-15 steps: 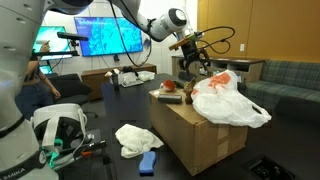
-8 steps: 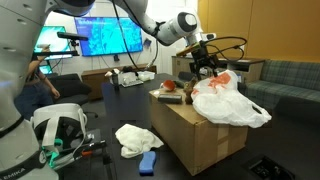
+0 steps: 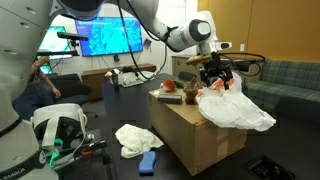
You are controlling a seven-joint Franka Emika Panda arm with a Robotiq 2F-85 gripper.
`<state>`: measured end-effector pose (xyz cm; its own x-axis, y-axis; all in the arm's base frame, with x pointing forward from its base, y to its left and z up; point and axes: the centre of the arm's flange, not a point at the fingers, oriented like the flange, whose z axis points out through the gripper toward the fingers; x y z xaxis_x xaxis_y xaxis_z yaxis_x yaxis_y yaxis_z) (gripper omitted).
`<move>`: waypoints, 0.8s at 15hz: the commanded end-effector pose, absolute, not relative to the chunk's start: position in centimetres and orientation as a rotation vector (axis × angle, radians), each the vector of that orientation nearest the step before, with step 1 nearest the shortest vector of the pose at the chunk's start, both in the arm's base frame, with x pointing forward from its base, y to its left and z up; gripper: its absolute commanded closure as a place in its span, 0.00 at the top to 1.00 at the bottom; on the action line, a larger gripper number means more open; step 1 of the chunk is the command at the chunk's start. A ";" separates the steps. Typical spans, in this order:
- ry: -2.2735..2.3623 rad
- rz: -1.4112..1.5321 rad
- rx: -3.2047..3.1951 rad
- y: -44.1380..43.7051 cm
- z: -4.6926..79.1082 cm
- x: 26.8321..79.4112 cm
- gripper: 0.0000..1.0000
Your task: Swap the things on the box with the things on the table
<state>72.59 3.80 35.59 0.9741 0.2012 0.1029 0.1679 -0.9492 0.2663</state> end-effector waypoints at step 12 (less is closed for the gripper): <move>0.387 -0.008 3.034 -1.9 29.9 75.4 0.51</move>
